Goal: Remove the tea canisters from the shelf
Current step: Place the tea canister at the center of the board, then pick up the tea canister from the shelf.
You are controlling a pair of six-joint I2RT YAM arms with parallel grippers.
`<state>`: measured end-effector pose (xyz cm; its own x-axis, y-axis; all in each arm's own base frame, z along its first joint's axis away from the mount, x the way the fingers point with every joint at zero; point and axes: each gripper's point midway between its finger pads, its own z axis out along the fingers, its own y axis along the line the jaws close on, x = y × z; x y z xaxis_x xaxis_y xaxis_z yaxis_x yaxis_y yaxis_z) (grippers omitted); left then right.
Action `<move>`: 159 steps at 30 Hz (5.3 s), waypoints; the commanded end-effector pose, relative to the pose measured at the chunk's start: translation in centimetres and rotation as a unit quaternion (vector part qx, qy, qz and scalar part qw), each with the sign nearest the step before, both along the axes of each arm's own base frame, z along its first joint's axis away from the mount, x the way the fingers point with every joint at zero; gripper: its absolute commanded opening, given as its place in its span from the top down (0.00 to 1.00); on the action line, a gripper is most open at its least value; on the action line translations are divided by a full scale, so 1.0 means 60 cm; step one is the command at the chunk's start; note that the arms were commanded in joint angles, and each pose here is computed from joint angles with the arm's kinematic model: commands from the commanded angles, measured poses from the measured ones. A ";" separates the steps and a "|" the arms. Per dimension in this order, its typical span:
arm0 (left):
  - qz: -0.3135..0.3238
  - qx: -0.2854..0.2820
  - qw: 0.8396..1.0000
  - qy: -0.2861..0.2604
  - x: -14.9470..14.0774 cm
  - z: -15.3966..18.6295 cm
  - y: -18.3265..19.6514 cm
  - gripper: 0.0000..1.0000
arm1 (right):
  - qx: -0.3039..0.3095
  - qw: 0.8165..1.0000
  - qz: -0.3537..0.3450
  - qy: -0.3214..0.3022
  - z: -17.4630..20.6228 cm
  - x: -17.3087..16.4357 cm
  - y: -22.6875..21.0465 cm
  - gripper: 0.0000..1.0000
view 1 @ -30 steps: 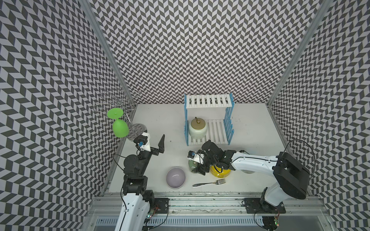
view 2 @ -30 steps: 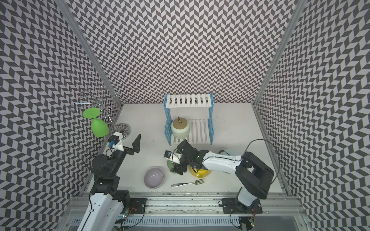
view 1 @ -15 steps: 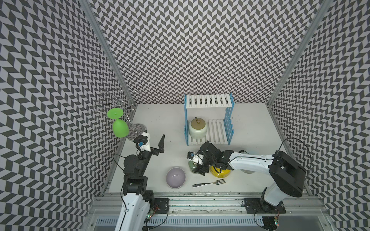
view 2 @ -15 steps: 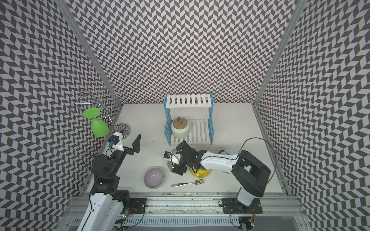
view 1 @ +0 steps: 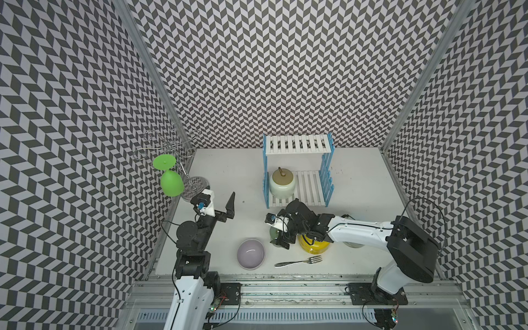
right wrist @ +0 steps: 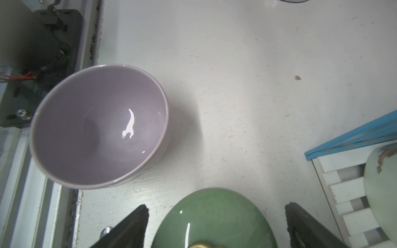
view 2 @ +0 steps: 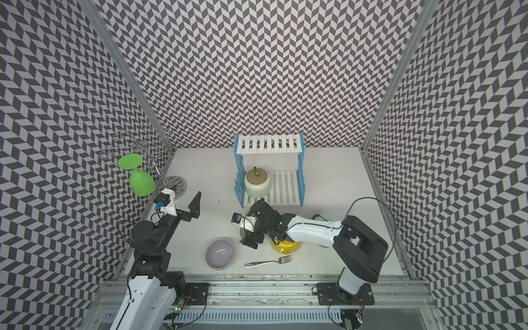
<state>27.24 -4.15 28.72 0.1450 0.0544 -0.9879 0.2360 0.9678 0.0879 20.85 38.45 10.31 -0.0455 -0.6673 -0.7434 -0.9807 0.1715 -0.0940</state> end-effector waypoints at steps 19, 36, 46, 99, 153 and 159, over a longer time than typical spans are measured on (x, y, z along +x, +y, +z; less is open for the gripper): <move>-0.103 0.028 0.994 -0.014 -0.025 0.035 -0.065 0.00 | 0.100 0.985 -0.109 -0.089 0.203 0.044 -0.042 0.01; -0.213 0.083 0.973 0.042 0.031 0.029 -0.169 0.00 | 0.146 0.927 -0.327 -0.113 0.271 0.133 -0.196 0.00; -0.278 0.107 0.953 0.053 0.050 0.035 -0.239 0.00 | 0.199 0.878 -0.406 -0.155 0.319 0.127 -0.306 0.00; -0.201 0.139 0.951 0.188 0.315 -0.147 -0.424 0.24 | 0.240 0.764 -0.530 -0.280 0.330 0.083 -0.487 0.00; -0.232 0.145 0.929 0.247 0.313 -0.179 -0.413 1.00 | 0.252 0.748 -0.540 -0.291 0.340 0.077 -0.504 0.00; -0.266 0.167 0.922 0.228 0.297 -0.170 -0.424 1.00 | 0.254 0.749 -0.539 -0.291 0.341 0.077 -0.503 0.00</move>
<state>46.20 -29.23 16.32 -0.2412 0.3930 -0.8873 0.7097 0.6951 0.1150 25.47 8.62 30.23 0.0463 -0.1234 -0.9913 -0.0839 0.9884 -0.1270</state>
